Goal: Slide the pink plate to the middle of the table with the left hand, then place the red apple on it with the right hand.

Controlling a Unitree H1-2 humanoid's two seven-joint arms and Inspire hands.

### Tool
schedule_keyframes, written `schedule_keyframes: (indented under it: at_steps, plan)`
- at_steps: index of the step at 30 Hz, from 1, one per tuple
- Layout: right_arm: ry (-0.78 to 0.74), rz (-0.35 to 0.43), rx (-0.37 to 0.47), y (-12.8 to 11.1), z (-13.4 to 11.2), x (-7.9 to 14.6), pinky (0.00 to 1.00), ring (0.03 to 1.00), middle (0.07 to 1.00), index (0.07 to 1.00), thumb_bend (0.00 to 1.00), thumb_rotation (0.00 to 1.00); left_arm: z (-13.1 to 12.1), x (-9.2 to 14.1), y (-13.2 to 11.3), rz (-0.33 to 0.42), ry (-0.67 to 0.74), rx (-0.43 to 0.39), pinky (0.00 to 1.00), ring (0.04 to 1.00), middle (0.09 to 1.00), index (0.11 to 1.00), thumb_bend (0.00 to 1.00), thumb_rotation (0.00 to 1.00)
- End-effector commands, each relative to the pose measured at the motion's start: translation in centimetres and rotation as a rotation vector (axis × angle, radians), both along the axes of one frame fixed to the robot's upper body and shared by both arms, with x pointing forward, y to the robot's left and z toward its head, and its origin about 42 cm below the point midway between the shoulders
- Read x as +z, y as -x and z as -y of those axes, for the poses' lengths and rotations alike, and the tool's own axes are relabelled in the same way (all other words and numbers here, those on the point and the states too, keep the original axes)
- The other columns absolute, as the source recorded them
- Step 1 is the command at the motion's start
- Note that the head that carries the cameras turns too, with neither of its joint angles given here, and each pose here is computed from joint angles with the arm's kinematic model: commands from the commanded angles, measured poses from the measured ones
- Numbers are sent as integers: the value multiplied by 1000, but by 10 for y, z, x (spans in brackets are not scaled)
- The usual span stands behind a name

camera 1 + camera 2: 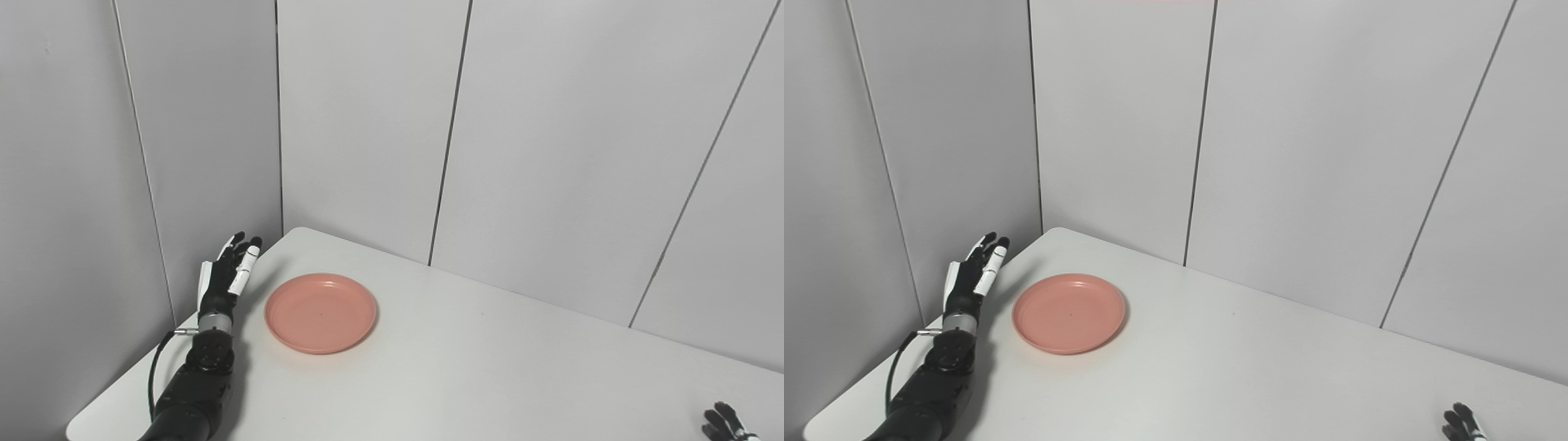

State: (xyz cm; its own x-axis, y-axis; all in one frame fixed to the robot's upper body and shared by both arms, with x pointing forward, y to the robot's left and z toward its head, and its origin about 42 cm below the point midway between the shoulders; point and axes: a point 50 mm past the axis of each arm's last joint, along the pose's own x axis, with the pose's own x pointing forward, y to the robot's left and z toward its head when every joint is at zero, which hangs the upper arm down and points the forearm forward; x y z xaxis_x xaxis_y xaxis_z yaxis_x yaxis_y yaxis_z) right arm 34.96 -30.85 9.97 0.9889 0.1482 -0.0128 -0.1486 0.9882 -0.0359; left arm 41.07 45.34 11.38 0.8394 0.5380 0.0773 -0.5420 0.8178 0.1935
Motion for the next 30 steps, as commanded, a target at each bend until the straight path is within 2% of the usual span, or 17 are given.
schedule_keyframes:
  at_steps: [1,3,7,10,14,17,24,30]
  plan:
    - [-22,-104,-17,22,1,-32,1000,961,942,944,906,1000,-3,28,-16,82,13,-6,879,887,889,874,591,814]
    - [-18,-104,-18,22,1,-32,1000,966,947,952,903,1000,0,25,-16,79,36,-20,850,882,879,866,628,834]
    - [-8,-101,-22,23,0,-29,992,956,941,949,925,1000,5,19,-15,66,53,-48,855,879,891,874,696,890]
    - [-2,-102,-23,24,-1,-28,991,957,941,948,930,1000,13,13,-15,59,74,-78,879,881,908,878,680,875]
    - [-8,-100,-23,24,0,-29,993,959,940,943,913,1000,22,8,-16,31,81,-110,895,897,920,907,676,923]
    - [-10,-100,-22,24,0,-29,1000,958,938,942,907,1000,29,5,-17,21,97,-125,878,892,912,902,713,901]
    - [-13,-95,-20,24,-2,-27,1000,962,942,945,887,1000,49,9,-22,-9,82,-176,832,878,896,875,686,920]
    - [-15,-93,-19,25,-2,-27,1000,973,949,953,876,1000,61,15,-25,-26,118,-208,859,891,902,884,666,932]
